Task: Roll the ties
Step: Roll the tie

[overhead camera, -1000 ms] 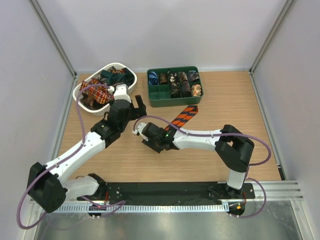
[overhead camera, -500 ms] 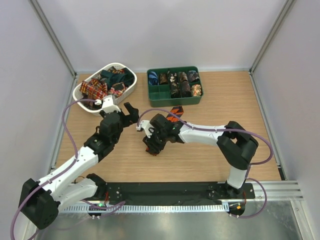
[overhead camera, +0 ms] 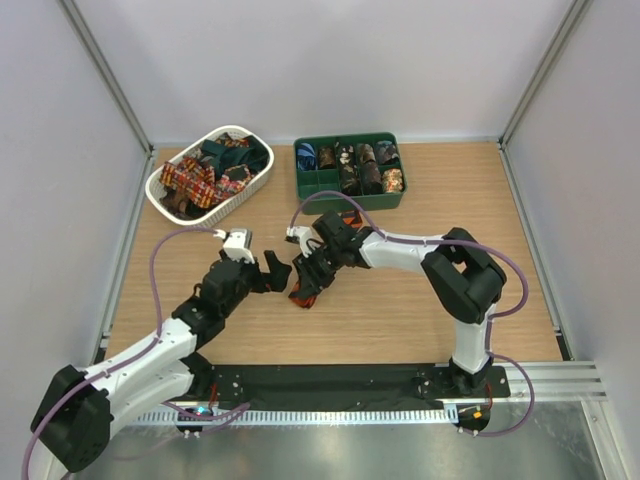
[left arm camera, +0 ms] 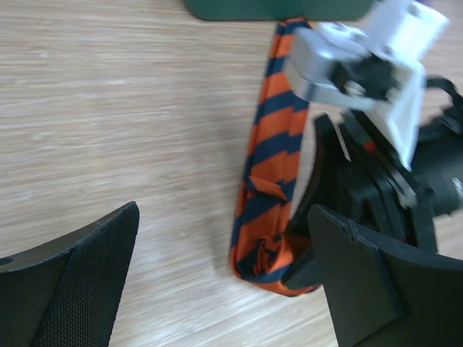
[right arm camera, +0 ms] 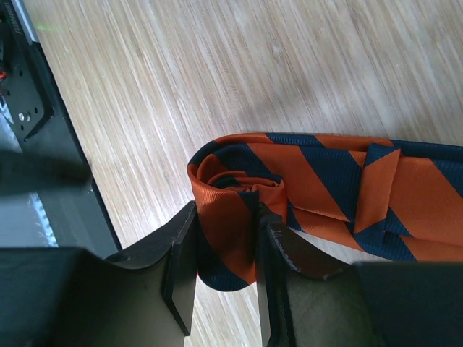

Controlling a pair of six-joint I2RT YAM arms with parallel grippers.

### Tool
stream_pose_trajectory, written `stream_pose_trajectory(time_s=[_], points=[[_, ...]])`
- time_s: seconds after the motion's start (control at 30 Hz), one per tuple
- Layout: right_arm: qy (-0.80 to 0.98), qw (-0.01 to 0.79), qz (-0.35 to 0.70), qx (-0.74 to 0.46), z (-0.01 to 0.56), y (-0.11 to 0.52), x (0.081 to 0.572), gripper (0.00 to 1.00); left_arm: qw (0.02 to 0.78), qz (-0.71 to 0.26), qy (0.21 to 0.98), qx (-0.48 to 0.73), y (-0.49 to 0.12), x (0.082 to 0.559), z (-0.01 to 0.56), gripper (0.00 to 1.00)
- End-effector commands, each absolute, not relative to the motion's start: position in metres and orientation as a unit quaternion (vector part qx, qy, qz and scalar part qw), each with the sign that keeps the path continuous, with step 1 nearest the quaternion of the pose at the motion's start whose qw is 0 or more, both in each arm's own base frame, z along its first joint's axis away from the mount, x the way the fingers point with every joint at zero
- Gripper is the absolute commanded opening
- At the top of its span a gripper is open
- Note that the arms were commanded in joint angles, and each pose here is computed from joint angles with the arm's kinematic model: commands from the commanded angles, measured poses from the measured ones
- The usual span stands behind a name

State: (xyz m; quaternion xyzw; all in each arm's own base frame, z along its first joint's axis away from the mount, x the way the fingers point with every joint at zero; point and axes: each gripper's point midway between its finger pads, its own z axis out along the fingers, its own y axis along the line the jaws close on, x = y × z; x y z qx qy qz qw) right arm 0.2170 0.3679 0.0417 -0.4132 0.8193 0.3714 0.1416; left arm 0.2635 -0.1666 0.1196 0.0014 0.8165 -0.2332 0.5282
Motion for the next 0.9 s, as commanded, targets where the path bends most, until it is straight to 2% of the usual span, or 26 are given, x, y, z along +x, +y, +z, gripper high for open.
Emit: stream_pose_trajectory(time_s=[0.0, 0.13, 0.5, 0.87], points=[[0.838, 0.121, 0.354, -0.397, 0.019, 0.361, 0.221, 0.01, 0.540, -0.283, 0.789, 0.074, -0.192, 0.253, 0.131, 1.00], [0.838, 0.120, 0.363, -0.390, 0.020, 0.362, 0.224, 0.01, 0.567, -0.304, 0.759, 0.099, -0.197, 0.247, 0.138, 1.00], [0.847, 0.099, 0.385, -0.355, 0.016, 0.361, 0.239, 0.01, 0.514, -0.337, 0.745, 0.260, -0.237, 0.216, 0.113, 1.00], [0.845, 0.089, 0.399, -0.344, 0.015, 0.361, 0.241, 0.01, 0.463, -0.275, 0.777, 0.326, -0.247, 0.227, 0.075, 1.00]])
